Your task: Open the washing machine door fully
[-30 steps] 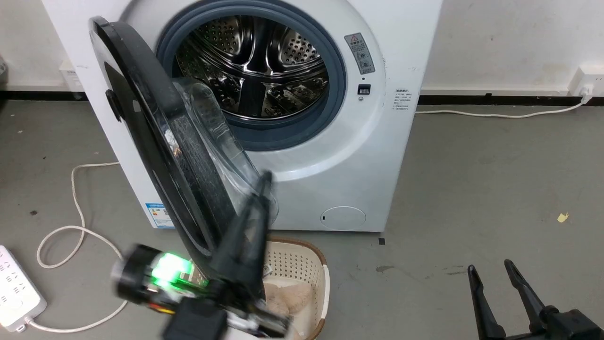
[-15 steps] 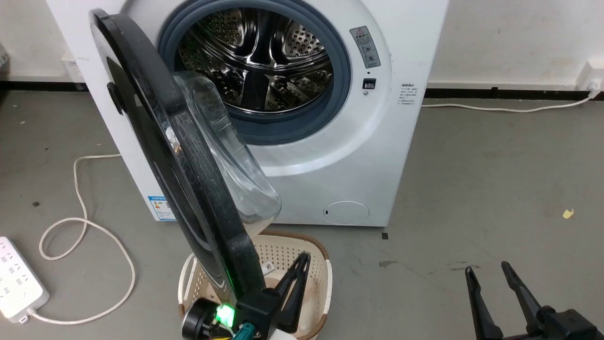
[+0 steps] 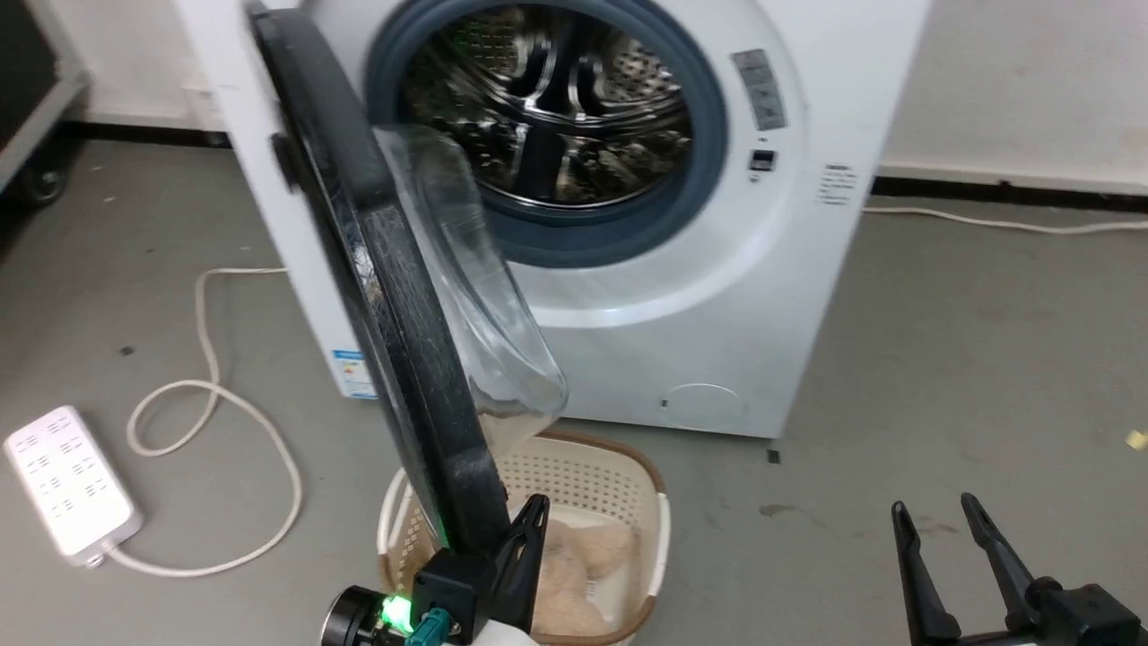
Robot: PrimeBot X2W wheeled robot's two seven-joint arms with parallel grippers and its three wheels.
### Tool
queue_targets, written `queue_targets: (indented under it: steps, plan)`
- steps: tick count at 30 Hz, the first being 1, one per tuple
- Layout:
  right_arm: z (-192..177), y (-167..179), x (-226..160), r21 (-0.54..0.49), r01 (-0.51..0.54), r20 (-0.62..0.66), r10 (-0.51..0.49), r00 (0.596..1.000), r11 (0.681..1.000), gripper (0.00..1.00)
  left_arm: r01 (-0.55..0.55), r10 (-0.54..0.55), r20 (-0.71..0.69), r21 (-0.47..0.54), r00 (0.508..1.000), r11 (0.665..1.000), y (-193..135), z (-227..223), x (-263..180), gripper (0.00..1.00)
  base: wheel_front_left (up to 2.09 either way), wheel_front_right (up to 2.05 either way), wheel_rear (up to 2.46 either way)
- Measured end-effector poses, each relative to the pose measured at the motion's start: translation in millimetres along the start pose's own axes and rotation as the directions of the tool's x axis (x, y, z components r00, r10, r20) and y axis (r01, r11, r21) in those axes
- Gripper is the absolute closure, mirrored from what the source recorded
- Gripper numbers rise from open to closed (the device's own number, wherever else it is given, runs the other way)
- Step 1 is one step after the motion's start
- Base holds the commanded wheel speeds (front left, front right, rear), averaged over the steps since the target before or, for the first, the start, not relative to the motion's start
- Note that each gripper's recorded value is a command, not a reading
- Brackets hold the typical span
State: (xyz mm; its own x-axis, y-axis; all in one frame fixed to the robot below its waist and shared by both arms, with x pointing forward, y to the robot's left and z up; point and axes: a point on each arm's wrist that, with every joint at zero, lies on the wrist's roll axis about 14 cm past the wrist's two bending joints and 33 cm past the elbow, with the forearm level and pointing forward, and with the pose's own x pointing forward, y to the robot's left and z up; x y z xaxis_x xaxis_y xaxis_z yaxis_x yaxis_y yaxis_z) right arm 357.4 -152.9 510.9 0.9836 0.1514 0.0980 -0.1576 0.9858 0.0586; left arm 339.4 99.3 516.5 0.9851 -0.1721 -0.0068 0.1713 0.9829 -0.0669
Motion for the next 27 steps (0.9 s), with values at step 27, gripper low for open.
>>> queue_targets:
  steps: [27]
  plan:
    - [-38, 89, 56, 0.023, -0.282, -0.086, 0.283, 0.955, 0.959, 0.0, -0.509, 0.527, -0.062, 0.185, 0.848, 0.841, 214, 8, -82, 1.0, 0.0, 0.0, 0.0]
